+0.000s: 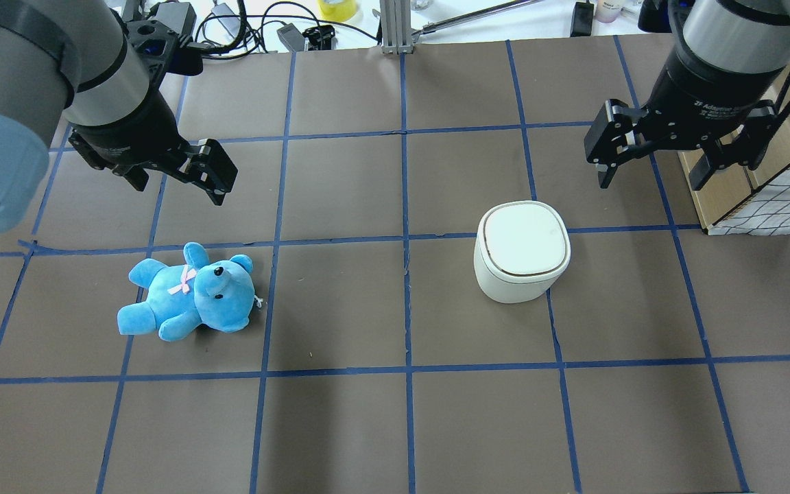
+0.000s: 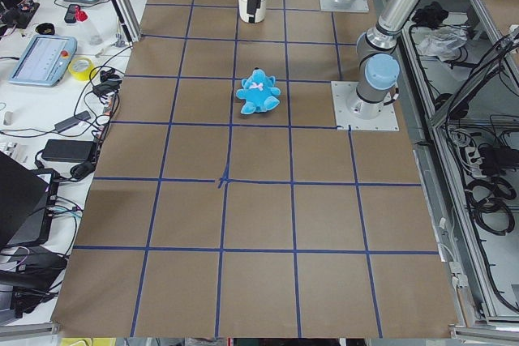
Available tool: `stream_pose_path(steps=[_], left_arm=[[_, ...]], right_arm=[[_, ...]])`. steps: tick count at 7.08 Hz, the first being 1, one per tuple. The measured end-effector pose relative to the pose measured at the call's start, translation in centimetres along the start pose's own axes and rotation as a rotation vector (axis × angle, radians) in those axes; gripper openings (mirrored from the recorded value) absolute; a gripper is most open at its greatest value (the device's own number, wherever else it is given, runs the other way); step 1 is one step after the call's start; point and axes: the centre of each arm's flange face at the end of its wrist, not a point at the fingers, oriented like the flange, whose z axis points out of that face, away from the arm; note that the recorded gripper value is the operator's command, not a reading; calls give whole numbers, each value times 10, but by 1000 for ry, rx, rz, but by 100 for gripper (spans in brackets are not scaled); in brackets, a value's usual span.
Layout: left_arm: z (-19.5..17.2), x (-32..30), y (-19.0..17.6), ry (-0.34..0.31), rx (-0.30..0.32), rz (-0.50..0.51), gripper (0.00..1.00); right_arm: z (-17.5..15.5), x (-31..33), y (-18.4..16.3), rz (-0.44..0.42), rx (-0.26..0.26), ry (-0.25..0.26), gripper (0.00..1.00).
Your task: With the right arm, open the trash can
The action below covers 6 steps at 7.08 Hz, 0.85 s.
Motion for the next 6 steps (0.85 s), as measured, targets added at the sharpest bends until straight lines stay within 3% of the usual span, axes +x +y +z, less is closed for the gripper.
stream_pose_path(steps=[6], left_arm=[[0,0,0,0,0,0,100]], right_arm=[[6,-1,-7,2,-3,-13,100]])
